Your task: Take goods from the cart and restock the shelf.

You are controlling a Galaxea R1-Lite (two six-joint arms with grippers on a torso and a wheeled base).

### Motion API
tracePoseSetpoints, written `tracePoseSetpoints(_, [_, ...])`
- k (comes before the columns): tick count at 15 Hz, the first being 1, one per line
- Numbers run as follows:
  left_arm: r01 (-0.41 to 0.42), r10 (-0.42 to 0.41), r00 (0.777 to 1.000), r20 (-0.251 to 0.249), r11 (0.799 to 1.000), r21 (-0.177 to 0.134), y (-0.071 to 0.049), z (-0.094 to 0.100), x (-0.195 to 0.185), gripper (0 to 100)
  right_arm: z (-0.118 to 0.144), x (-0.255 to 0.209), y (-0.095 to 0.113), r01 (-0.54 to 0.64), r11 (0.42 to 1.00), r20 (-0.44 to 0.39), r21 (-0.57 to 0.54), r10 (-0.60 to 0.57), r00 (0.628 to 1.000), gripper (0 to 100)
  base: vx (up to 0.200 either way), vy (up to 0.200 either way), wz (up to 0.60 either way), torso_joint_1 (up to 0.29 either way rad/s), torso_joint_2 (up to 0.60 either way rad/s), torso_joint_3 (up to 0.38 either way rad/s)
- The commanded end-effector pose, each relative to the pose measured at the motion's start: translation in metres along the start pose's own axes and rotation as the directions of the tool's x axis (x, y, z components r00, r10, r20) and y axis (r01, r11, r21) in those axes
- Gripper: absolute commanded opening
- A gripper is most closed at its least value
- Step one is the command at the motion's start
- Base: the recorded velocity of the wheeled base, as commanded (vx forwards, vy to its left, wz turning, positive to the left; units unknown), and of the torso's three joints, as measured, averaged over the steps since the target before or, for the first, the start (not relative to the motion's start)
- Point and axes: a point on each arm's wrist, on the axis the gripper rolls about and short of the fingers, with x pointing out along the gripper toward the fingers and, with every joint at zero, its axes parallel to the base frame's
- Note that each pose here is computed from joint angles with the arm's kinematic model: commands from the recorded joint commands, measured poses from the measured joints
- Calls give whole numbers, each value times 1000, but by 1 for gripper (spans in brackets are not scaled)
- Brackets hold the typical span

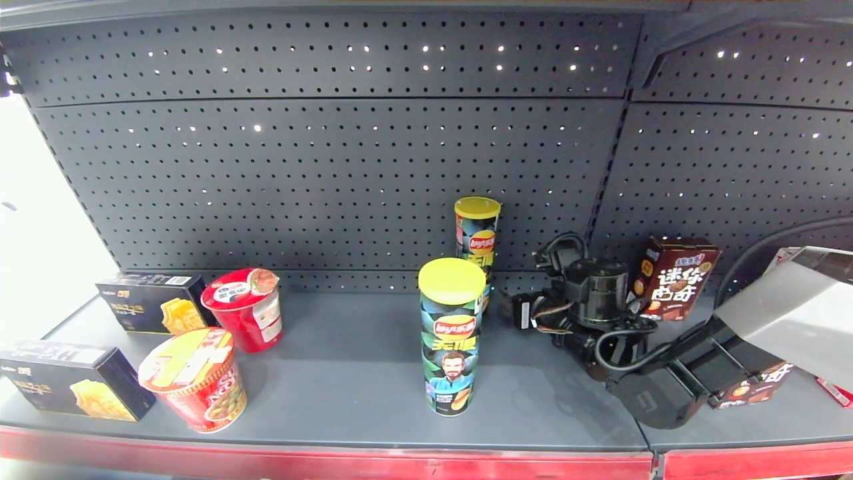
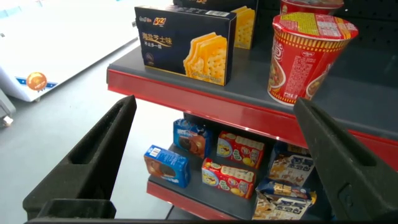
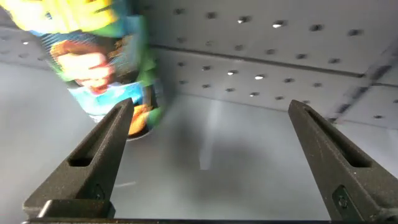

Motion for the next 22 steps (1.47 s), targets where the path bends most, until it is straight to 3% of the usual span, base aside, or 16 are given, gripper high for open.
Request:
tracePoseSetpoints(1, [-1, 1, 1000, 0, 1000, -1, 0, 0, 0, 100, -2, 5, -3, 10, 1000, 3, 1, -10, 1000, 100, 0, 0, 0, 0, 0, 0])
tracePoseSetpoints(9, [1, -1, 1000, 2, 1000, -1, 0, 0, 0, 100, 3, 21, 12, -13, 1000, 44, 18, 12, 999, 100, 0, 0, 0, 0, 0, 0])
tracePoseSetpoints(14, [-1, 1, 1000, 0, 1000, -1, 0, 0, 0, 100, 6, 17, 9, -1, 1000, 48, 15, 0, 999, 100, 0, 0, 0, 0, 0, 0])
tracePoseSetpoints(17, [-1, 1, 1000, 2, 1000, -1, 0, 0, 0, 100, 24, -5, 3, -12, 1000, 70, 9, 12, 997, 100, 0, 0, 0, 0, 0, 0])
tracePoseSetpoints(22, [-1, 1, 1000, 0, 1000, -1, 0, 0, 0, 100, 74, -88, -2, -89, 996, 105, 5, 88, 991, 100, 0, 0, 0, 0, 0, 0])
